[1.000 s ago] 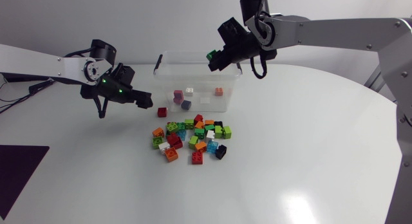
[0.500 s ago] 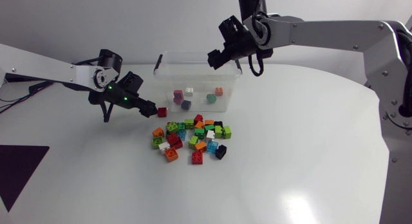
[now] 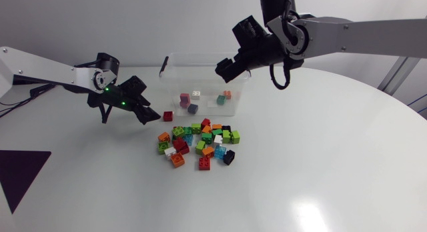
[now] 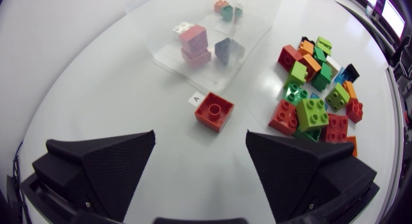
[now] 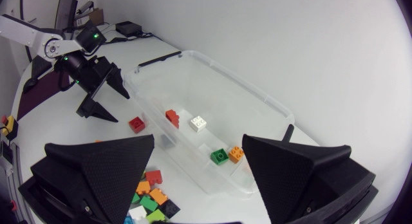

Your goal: Place the duplo bricks in the container

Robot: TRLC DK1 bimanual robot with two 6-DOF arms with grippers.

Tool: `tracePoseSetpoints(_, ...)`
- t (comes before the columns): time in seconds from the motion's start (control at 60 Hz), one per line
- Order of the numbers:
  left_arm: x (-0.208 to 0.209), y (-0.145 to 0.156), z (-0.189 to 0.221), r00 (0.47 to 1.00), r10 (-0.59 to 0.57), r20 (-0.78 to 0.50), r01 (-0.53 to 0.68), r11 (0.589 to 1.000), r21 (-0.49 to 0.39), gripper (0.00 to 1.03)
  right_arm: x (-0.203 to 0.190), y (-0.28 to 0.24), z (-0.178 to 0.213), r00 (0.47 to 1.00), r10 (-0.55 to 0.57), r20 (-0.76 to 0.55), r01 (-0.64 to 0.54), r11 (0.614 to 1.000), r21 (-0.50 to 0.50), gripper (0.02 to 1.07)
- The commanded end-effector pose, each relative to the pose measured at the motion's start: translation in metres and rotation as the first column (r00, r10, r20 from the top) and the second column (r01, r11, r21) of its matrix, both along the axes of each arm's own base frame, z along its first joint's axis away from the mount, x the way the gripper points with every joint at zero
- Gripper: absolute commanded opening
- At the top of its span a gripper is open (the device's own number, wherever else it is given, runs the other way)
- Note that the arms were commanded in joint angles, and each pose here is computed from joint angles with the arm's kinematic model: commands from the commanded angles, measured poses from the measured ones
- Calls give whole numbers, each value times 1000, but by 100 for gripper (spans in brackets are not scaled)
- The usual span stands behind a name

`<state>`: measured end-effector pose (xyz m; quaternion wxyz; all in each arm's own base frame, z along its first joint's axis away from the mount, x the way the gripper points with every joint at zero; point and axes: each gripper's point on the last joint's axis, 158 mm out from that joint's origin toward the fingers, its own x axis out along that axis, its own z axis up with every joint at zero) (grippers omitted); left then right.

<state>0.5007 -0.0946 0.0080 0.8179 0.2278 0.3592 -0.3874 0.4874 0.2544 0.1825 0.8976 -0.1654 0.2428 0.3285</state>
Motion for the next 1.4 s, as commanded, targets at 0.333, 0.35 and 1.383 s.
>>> tracePoseSetpoints(0.333,4,-9,-19,970,-242,-2,242,969,38,98,-56,-15,-17,998,55,-24,-56,998,-39,103)
tracePoseSetpoints(0.35,4,-10,-19,969,-249,-2,248,968,40,98,-58,-16,-17,998,56,-25,-57,998,-40,103)
tracePoseSetpoints(1.383,6,-39,-36,930,-367,7,367,930,-26,93,-135,-41,-67,987,109,-117,-120,989,-90,103)
